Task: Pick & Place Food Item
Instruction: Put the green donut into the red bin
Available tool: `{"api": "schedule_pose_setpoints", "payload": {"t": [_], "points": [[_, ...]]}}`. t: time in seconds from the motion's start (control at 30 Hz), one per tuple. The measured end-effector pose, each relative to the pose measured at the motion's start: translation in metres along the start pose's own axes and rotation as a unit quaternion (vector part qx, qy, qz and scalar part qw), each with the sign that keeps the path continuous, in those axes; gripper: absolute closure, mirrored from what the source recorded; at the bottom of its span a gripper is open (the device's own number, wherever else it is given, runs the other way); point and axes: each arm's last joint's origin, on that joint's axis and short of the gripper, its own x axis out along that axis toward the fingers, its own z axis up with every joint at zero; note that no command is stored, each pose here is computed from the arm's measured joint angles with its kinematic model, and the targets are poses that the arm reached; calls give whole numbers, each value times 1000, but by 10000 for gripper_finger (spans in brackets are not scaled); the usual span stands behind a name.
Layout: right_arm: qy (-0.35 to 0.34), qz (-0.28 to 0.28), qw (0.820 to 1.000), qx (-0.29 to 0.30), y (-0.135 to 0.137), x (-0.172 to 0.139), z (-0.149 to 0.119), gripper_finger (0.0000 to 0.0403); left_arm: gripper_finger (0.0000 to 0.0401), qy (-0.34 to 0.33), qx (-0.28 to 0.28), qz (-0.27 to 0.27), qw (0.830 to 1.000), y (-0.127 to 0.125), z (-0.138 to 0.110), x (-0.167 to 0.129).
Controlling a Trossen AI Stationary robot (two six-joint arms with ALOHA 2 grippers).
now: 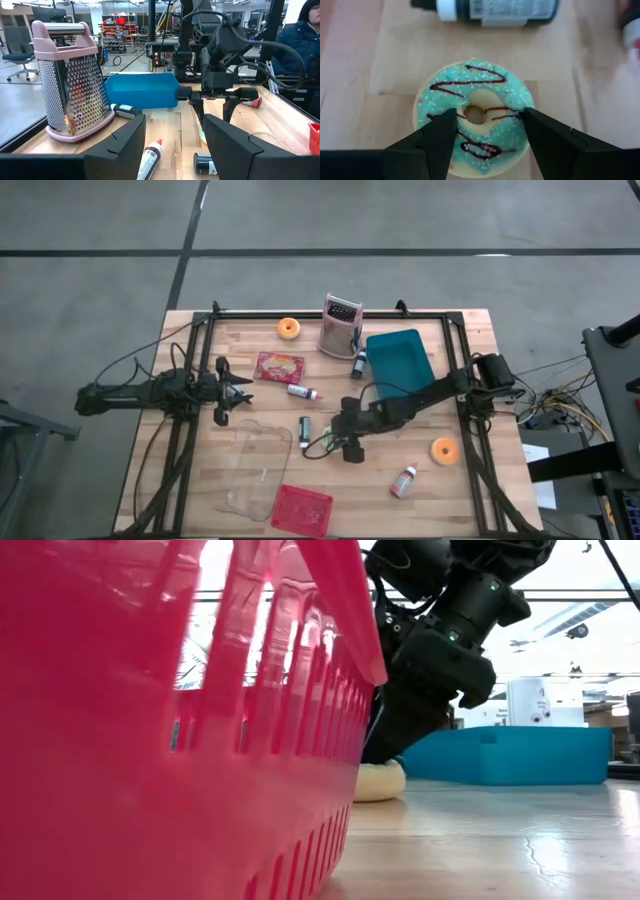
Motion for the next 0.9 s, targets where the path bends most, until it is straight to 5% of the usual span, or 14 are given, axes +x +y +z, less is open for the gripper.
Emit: {"api": "schedule_pose_setpoints", "payload": {"t": [0.3,0.63,0.9], "points": [[3,-20,1000,13,-2,2,-2,235,199,0,0,0,1000,0,0,0],[13,-19,1000,4,-1,2,-5,379,199,0,0,0,1000,0,0,0],[13,-17,1000,-5,1,2,-5,391,199,0,2,0,1000,0,0,0]]}}
